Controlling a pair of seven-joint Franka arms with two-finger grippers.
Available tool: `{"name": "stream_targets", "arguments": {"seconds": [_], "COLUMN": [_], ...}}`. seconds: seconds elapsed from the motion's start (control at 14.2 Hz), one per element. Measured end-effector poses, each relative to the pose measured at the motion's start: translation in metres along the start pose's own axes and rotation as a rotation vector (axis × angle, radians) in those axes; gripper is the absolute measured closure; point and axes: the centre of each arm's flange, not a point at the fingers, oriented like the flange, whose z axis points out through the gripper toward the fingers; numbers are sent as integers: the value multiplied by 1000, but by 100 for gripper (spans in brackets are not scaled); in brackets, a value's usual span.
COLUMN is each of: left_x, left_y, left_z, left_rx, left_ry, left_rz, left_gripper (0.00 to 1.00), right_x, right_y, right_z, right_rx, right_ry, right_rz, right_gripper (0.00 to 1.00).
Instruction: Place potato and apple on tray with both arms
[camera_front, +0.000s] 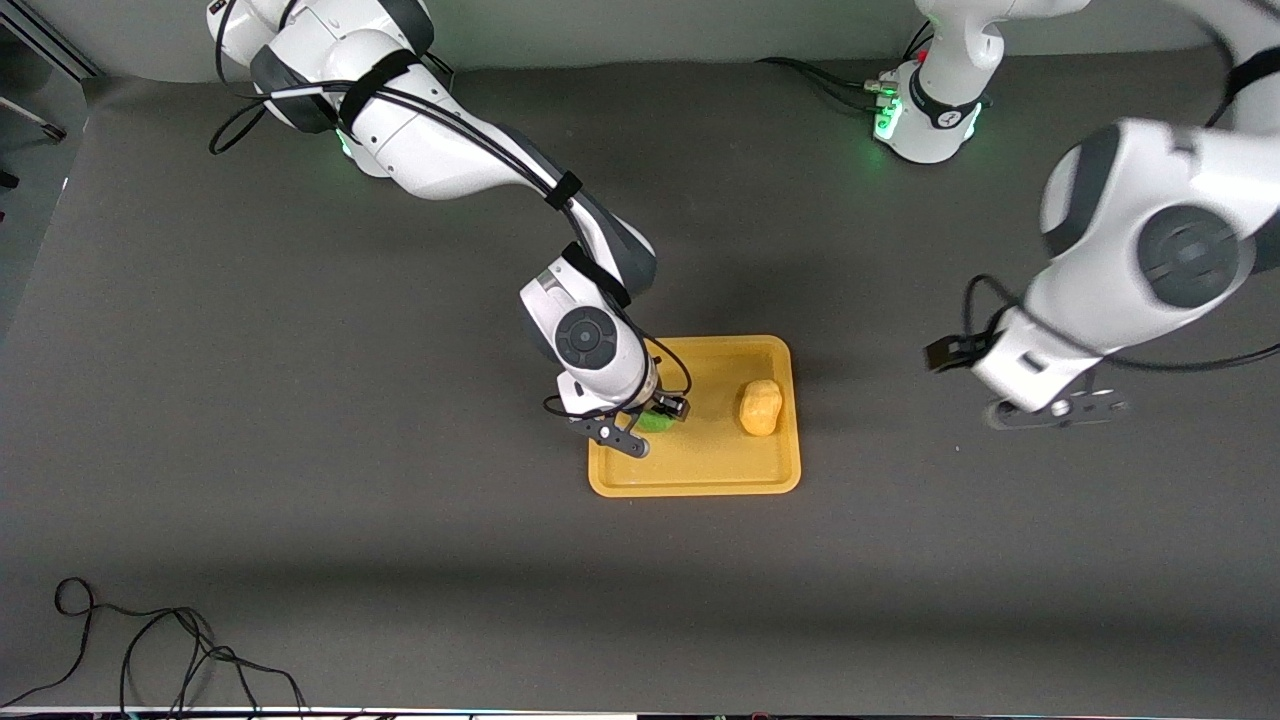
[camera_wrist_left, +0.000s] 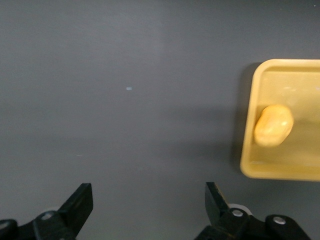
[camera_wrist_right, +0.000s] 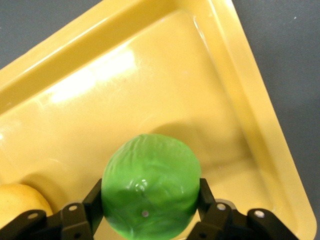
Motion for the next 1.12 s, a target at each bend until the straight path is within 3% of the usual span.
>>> {"name": "stream_targets", "arguments": {"seconds": [0.14,0.35,0.56,0.77,0.98,1.12], "left_x": [-15,-32,-37,-39,-36,-34], "left_y": [-55,-121,-143,-143,-141,-142], "left_z": [-33,-76,-107,-108,-101,-98], "left_rx": [1,-7,-9,-12,-16,-17], "left_ry": [26,98,105,68,51,47], "left_rz": [30,15,40,57,62,63], "left_gripper": [0,0,0,0,0,0], "right_x": [2,5,10,39,88,122], "right_y": [1,1,-1,12,67,121], "right_z": [-1,-2,-20,-97,-211,-257], "right_rx": [0,1,-9,-51,-90,-106], "right_ry": [4,8,10,35,22,4], "right_rz": [2,4,8,28,-92,-173], "right_gripper": [24,4,1,0,0,0]}}
